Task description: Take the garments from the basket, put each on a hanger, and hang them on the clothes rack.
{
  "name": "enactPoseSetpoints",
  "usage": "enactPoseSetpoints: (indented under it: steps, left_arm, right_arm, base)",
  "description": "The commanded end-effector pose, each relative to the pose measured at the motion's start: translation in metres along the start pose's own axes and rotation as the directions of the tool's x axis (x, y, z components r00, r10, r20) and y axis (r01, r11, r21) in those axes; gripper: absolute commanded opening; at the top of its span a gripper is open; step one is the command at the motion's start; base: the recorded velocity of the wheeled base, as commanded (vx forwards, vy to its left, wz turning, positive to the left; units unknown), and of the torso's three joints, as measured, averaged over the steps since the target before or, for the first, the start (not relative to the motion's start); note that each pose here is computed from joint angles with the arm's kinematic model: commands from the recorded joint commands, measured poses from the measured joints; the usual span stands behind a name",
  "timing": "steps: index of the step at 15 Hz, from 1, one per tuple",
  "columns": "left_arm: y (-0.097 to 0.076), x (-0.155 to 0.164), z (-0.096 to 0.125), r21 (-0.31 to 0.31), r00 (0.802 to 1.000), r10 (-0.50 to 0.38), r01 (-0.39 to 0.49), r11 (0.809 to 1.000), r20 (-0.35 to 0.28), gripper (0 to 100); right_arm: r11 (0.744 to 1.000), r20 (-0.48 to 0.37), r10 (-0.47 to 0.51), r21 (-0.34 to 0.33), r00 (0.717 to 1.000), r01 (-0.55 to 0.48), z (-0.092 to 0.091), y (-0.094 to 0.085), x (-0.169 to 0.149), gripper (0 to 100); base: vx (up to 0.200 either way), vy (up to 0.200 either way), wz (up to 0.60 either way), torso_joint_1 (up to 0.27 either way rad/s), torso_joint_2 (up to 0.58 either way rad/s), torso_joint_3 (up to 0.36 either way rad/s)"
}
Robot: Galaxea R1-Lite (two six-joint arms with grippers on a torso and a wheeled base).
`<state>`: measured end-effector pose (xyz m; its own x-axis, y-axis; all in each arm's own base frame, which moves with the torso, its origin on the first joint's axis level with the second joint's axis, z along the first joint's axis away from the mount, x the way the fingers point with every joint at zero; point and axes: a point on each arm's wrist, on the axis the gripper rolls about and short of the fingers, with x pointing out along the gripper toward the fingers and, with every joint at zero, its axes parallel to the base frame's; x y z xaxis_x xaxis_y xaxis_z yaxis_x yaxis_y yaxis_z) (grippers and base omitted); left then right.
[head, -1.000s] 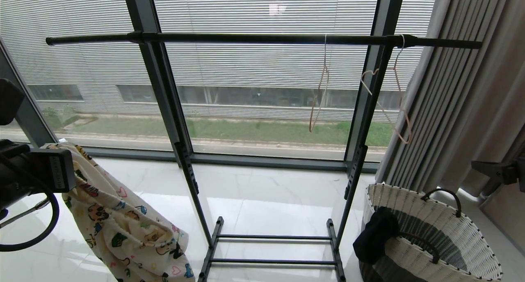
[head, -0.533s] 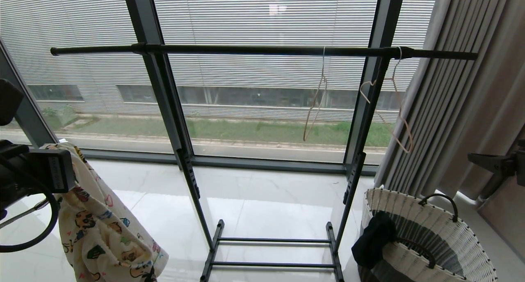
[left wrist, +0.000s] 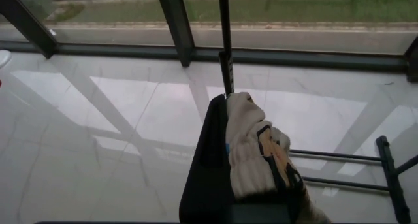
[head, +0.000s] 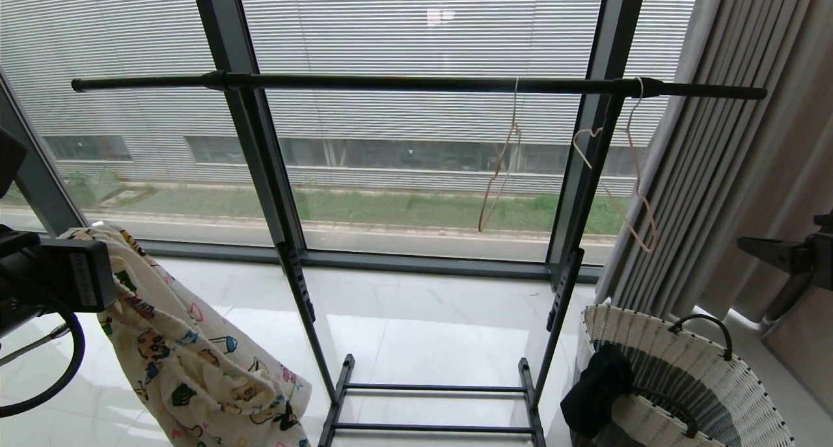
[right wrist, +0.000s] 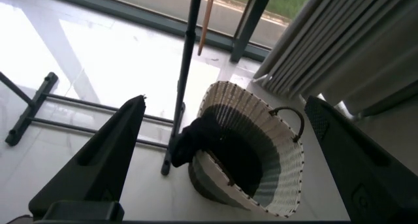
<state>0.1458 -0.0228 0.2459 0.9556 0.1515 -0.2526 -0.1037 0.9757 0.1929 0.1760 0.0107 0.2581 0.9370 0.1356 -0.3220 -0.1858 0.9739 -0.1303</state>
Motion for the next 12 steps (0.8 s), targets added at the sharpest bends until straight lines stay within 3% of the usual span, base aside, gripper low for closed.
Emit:
enactPoseSetpoints:
  steps: [1,12]
  left_arm:
    - [0.0,-0.002,0.0,0.0,1.0,-0.006,0.006,1.0,0.005,0]
    - [-0.001,-0.003,0.0,0.0,1.0,-0.01,0.01,1.0,0.01,0]
  right_arm:
    - [1.0,-0.002,0.009,0.0,1.0,-0.009,0.0,0.0,0.001,100]
    - [0.998,-0.017,0.046,0.036,0.999,-0.045,0.006,-0.002,0.019,100]
  base:
    - [0.2,0.0,0.0,0.007,0.0,0.002]
    - [0.2,0.0,0.0,0.004,0.0,0.001]
